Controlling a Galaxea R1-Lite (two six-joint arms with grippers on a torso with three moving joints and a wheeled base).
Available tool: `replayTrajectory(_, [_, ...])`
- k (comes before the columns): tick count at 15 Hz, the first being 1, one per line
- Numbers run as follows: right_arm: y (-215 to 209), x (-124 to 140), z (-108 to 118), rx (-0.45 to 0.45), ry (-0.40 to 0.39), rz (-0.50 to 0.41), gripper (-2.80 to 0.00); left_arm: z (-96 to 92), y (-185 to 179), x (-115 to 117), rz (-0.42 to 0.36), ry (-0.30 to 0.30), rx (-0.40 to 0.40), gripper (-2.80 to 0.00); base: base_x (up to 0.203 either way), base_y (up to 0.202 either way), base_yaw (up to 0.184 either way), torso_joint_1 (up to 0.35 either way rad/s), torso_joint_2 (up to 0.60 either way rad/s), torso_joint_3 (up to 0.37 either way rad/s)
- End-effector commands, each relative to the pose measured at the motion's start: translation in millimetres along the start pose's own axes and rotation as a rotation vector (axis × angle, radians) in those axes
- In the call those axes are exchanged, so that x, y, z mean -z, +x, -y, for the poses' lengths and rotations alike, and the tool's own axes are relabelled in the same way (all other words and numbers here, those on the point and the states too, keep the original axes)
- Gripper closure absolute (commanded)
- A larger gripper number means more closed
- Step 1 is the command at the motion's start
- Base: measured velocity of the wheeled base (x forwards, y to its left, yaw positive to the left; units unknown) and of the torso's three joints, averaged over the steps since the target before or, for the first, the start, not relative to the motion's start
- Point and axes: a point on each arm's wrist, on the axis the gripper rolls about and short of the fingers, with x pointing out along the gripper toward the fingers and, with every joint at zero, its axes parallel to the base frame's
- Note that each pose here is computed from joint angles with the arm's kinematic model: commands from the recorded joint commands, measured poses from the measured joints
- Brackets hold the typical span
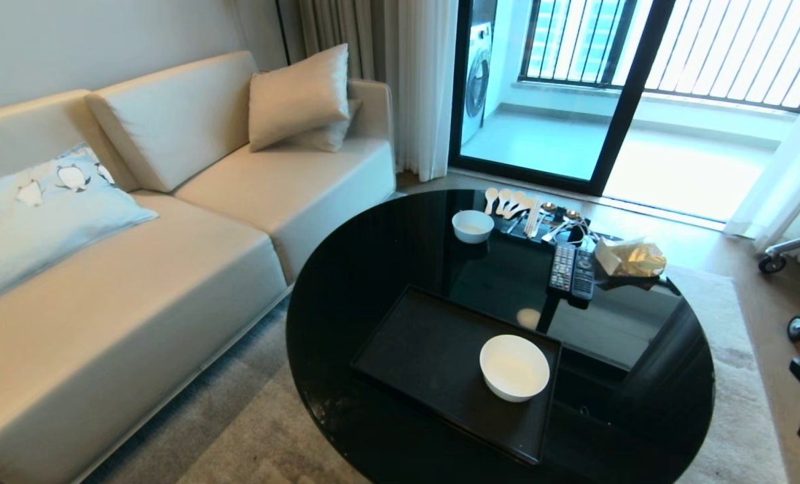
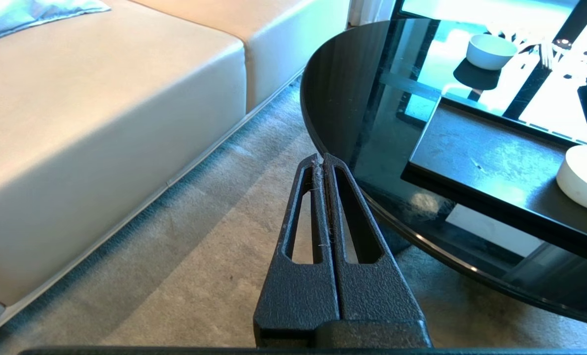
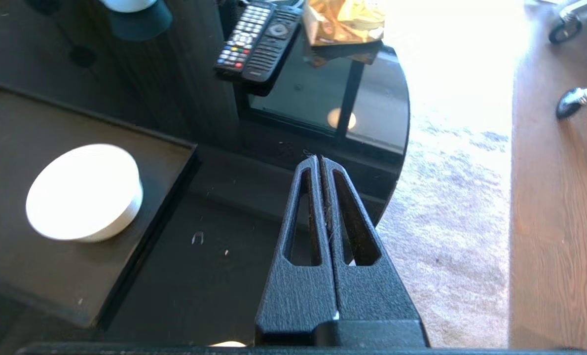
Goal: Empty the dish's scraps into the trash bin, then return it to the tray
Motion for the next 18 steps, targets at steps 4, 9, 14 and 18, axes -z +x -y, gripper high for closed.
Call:
replayTrajectory(4, [-48,10,1,-0.065,-0.047,0.088,0.0,0.0,0,0,0.001,-0.001,0.0,0.0,0.0,0.0,0.0,0.0,0.0,0.0])
replayTrajectory(9, [-56,23,-3,-0.108,-0.085,0.008,0.0,0.0,0,0,0.001,-0.002,0.0,0.0,0.0,0.0,0.0,0.0,0.0,0.0])
replayTrajectory(14, [-83,43,4,-0.084,-0.08,0.023,0.0,0.0,0,0,0.001,-0.001,0.0,0.0,0.0,0.0,0.0,0.0,0.0,0.0])
replayTrajectory(18, [-101,59,7,-0.133,-0.073,0.056,0.0,0.0,0,0,0.001,-0.002,0.0,0.0,0.0,0.0,0.0,0.0,0.0,0.0])
